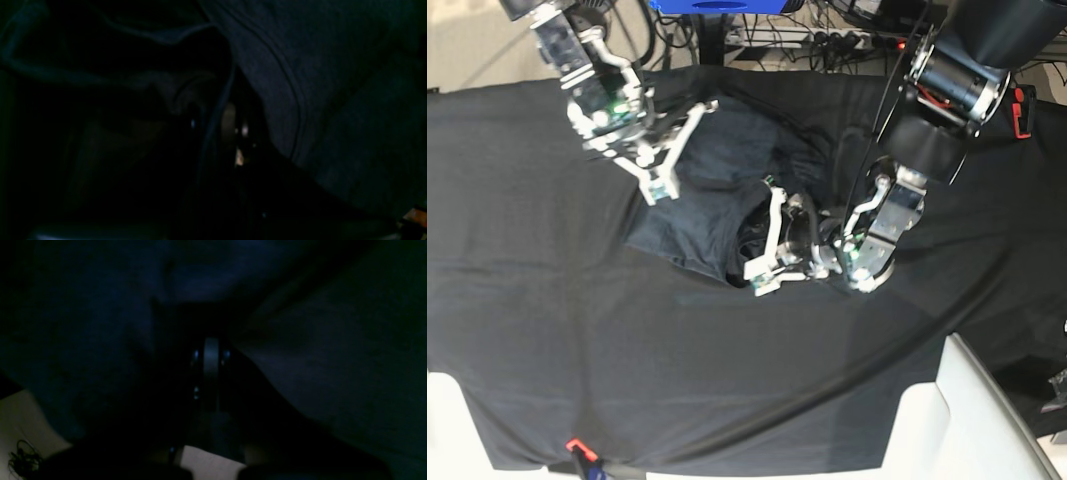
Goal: Fold the T-shirt properly
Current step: 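Fold the hem end up over the shirt with the left gripper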
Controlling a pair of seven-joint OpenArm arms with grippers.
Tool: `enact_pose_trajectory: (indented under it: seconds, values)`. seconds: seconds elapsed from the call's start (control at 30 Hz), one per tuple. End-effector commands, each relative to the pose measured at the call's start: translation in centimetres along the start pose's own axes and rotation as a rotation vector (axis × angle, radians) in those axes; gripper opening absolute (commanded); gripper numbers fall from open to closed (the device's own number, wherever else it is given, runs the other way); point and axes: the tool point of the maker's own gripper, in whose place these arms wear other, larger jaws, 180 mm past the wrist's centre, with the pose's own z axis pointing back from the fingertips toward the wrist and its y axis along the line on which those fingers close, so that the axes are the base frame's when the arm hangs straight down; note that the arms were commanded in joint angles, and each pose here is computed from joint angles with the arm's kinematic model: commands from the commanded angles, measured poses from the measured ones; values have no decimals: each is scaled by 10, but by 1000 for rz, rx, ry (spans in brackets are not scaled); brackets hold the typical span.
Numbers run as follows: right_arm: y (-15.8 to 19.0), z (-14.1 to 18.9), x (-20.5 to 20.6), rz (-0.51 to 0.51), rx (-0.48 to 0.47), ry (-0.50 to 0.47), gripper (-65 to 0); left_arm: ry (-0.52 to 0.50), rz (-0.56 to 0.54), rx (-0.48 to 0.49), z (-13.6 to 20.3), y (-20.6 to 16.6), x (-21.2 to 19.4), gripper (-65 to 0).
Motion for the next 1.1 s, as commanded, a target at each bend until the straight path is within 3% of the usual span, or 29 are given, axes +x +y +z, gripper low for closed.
enact_pose_trajectory:
  seconds: [0.0, 0.07, 0.17, 0.47, 0.63, 0.83, 1.07]
  values:
    - [34, -1, -20, -17, 125, 81, -650, -59, -16, 19, 5, 7, 26, -650]
    - [25, 0, -17, -38, 103, 70, -650, -51, -33, 36, 8, 13, 29, -650]
    - [-8, 1, -13, -149, 17, 55, -650, 0, -74, 68, 6, 17, 19, -650]
    - [-92, 32, 35, -229, -131, -95, -650, 48, -93, 79, 2, 15, 3, -650]
    - [-128, 45, 81, -208, -193, -171, -650, 65, -81, 83, 4, 17, -8, -650]
    - [-158, 35, 131, -167, -214, -219, -650, 77, -70, 69, 0, 10, -19, -650]
    - [-175, 21, 156, -162, -225, -222, -650, 81, -69, 69, 1, 11, -20, -650]
